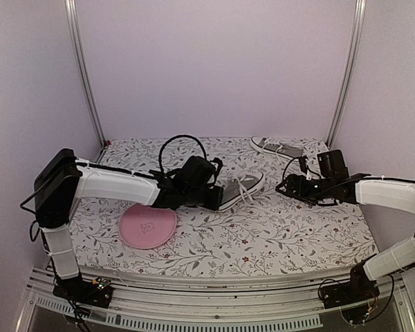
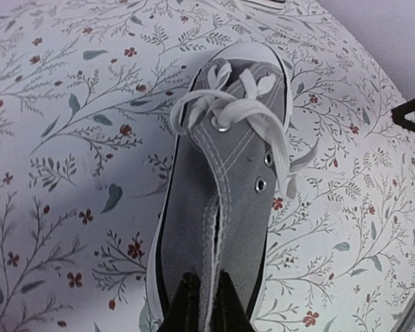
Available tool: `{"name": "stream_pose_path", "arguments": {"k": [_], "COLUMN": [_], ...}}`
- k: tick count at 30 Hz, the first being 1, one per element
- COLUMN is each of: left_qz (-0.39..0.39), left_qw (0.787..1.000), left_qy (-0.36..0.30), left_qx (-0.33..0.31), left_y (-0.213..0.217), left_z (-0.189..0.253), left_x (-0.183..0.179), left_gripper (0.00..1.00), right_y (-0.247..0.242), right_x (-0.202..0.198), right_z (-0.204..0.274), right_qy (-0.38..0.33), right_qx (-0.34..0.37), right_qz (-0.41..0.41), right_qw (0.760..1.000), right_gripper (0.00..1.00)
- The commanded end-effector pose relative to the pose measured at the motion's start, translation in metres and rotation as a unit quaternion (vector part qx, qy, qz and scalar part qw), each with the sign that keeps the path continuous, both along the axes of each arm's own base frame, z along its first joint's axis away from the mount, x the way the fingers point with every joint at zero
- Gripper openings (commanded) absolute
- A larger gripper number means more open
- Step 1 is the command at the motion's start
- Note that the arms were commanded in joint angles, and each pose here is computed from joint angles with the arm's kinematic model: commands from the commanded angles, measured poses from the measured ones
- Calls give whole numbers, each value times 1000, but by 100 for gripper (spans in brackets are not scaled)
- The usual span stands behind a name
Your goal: Tie the shoes
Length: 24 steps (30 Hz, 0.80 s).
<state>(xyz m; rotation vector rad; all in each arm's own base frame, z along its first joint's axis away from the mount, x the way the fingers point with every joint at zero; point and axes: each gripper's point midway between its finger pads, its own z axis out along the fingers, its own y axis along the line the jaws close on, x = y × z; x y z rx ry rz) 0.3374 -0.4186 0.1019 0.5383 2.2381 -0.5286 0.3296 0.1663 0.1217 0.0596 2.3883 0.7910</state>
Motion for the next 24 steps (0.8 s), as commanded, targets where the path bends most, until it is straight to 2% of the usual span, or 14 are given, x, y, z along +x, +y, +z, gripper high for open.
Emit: {"name": "stream_pose_path", "arguments": {"k": [1,2,3,7,9,12,20,24], "left_qz": [84,78,69,5,-32,-66,-74,-106], "left_qw": [993,992,992,994,992,989,979,980], "left_qy": [72,87,99,104,109,110,129,91], "left_qx": [-47,-46,-46,-45,-58,-78,-136,-140], "left_y": [9,6,1,-22,-31,-35,-14,-22], "left_z": [-2,-7,-9,4,12,22,32,39], "left_x": [-49,-64,-77,-115,-122,-124,-101,-86], "left_gripper": [0,0,5,50,61,64,72,71], "right_y": [41,46,50,56,55,51,45,55], "right_x": [-6,-7,-8,-13,-14,-16,-27,-31], "right_z": [-3,-4,-5,-12,-16,-21,-33,-39], "right_qy": [3,4,6,17,21,26,50,61], "right_qx": [35,38,44,66,62,45,3,20], "right_qz": [44,48,49,49,47,43,12,10], "right_qw": [998,998,998,996,997,998,999,998], "right_gripper": [90,90,90,90,90,90,85,76]}}
